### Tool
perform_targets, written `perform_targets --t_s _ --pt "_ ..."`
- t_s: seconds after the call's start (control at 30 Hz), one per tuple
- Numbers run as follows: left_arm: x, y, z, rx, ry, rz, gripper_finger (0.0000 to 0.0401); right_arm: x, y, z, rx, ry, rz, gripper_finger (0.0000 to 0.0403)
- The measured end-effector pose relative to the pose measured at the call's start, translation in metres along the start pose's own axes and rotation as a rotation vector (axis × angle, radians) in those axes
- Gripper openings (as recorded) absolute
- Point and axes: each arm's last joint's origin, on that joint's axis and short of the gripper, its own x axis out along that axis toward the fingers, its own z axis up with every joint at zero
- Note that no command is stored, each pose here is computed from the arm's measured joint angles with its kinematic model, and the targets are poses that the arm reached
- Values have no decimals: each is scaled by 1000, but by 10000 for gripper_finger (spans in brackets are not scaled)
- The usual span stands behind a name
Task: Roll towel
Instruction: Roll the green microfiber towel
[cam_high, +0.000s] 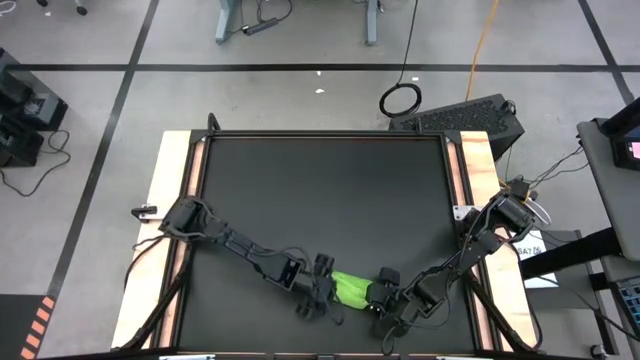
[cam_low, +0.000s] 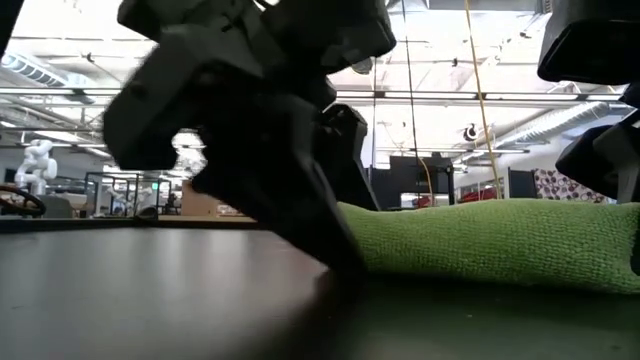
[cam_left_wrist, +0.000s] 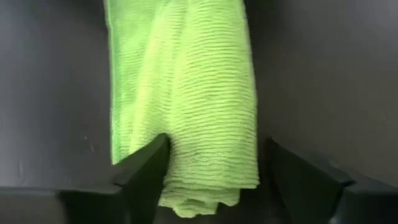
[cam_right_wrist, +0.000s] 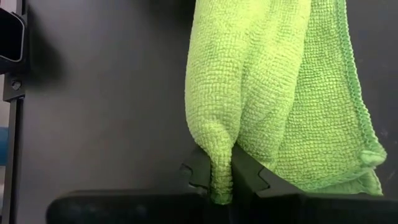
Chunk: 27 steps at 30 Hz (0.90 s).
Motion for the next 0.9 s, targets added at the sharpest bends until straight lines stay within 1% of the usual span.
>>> perform_targets --t_s 0.03,0.1,0.27,0.3,0.33,0.4,0.5,0.7,0.77,0.83,0.9 --pt "0 2 0 -17 1 4 260 0 0 0 0 0 0 15" --pt "1 7 -1 -37 2 -1 209 0 0 0 0 -1 1 15" --pt "2 14 -1 -79 -3 -79 53 -1 0 1 0 -2 4 18" --pt "2 16 -1 -83 -4 -97 31 -2 0 1 -3 -1 7 19" --pt "2 17 -2 -90 -5 -113 20 -3 0 2 -11 1 11 21" --pt "3 23 -2 -145 -8 -161 21 -7 1 3 -22 9 25 27" --pt "3 35 -4 -257 -4 -245 28 -13 1 6 -24 8 39 41" --pt "4 63 -11 -486 30 -414 20 -28 0 10 -25 19 50 90" --pt "4 72 -14 -557 46 -445 20 -33 -1 11 -28 22 46 107" --pt "4 81 -16 -621 55 -451 19 -39 -3 13 -36 20 44 120" --pt "4 89 -18 -681 60 -460 19 -43 -2 15 -68 8 50 129"
